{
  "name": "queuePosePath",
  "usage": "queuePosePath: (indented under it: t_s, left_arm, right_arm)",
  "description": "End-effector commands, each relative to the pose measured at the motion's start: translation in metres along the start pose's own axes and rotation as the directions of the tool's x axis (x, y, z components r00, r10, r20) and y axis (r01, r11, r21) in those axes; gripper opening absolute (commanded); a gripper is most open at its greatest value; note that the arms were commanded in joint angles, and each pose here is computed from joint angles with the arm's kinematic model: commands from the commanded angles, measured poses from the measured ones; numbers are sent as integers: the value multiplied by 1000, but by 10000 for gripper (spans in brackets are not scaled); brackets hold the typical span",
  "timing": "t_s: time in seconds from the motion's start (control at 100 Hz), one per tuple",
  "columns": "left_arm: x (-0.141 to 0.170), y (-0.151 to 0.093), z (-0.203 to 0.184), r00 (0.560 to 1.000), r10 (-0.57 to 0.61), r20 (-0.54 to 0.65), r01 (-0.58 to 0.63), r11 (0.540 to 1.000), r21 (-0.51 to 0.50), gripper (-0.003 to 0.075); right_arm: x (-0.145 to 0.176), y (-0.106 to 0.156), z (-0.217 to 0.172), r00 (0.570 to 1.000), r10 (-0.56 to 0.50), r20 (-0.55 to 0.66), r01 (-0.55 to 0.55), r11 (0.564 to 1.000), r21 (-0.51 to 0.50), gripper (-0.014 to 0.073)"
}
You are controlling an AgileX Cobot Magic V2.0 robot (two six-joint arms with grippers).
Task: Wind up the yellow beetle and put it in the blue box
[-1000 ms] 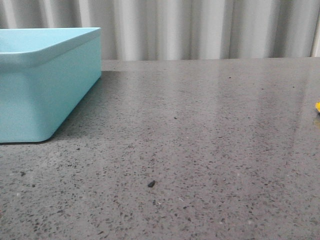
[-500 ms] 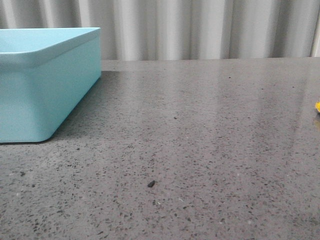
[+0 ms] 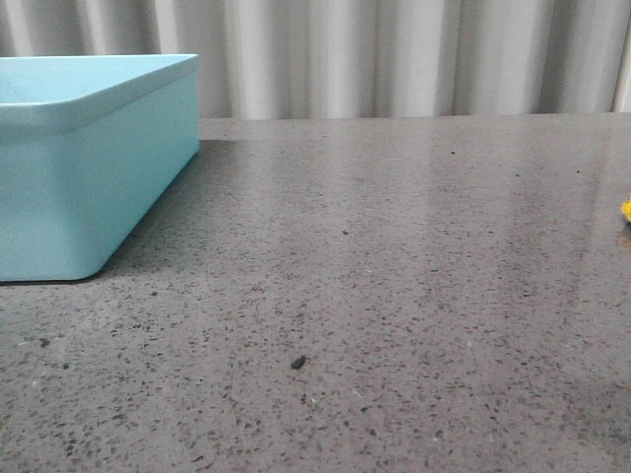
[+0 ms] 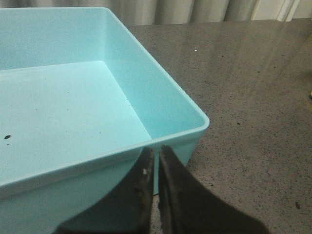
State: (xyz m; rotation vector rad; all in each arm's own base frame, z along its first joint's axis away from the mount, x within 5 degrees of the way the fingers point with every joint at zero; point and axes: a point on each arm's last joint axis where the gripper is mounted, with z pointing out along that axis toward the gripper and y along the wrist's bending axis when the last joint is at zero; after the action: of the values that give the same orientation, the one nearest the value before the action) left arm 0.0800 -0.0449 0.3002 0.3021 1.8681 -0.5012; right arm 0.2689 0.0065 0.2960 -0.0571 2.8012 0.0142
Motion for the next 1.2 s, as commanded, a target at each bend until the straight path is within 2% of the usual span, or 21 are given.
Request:
queuePosePath:
  t_s: [0.0, 0.45, 0.74, 1.19]
  left_arm:
    - [-15, -1, -2, 997, -7, 75, 8, 1000, -3, -21]
    - [-15, -1, -2, 997, -4, 74, 4, 1000, -5, -21]
    - [-15, -1, -2, 997, -2, 74, 3, 1000, -6, -21]
    - [-15, -1, -2, 997, -2, 74, 3, 1000, -6, -21]
  right_arm:
    - [-8, -3, -13, 996, 3, 91, -5, 1000, 14, -53]
    - [-12, -3, -14, 991, 3, 132, -5, 1000, 15, -53]
    - [-12, -6, -13, 991, -21, 132, 14, 998, 53, -53]
    - [-15, -7, 5, 998, -20, 61, 17, 999, 52, -53]
